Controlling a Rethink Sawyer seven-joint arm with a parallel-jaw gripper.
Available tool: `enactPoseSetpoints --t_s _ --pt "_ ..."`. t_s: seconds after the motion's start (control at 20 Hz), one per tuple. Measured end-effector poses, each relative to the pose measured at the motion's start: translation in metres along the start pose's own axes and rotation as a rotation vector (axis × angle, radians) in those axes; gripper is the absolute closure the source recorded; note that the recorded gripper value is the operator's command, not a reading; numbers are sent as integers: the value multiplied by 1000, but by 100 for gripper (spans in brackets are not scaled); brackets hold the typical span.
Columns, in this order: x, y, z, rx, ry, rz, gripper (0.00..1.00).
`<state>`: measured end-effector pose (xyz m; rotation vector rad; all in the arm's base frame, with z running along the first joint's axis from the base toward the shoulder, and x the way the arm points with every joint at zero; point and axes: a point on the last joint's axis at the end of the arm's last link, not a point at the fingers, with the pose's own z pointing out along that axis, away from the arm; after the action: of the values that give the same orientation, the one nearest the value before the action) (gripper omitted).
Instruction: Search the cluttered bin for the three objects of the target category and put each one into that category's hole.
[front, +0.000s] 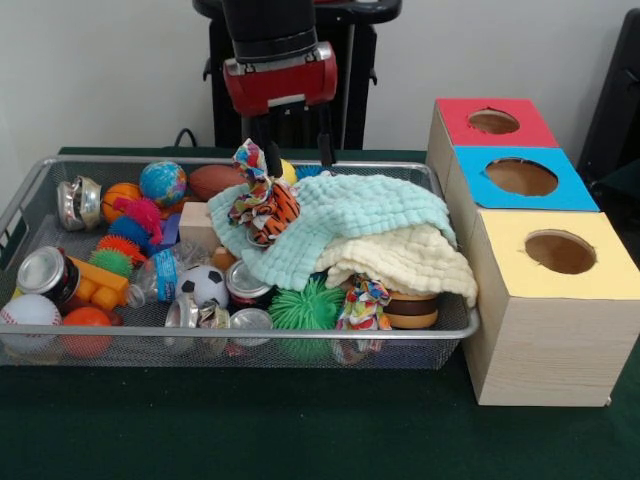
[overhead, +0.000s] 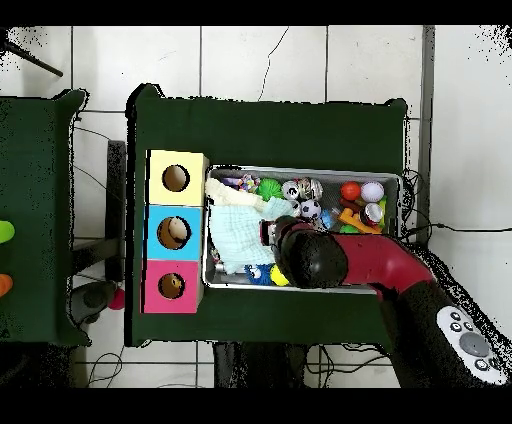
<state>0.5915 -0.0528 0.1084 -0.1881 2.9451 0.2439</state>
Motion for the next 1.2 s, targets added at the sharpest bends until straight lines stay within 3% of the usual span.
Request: enactPoseSetpoints --t_s 0.5,0.75,1.2 --pt "14 -2 14 66 -21 -71 0" --pt "34 -15 25 92 13 -94 0" --pt "48 -24 33 93 36 -83 0"
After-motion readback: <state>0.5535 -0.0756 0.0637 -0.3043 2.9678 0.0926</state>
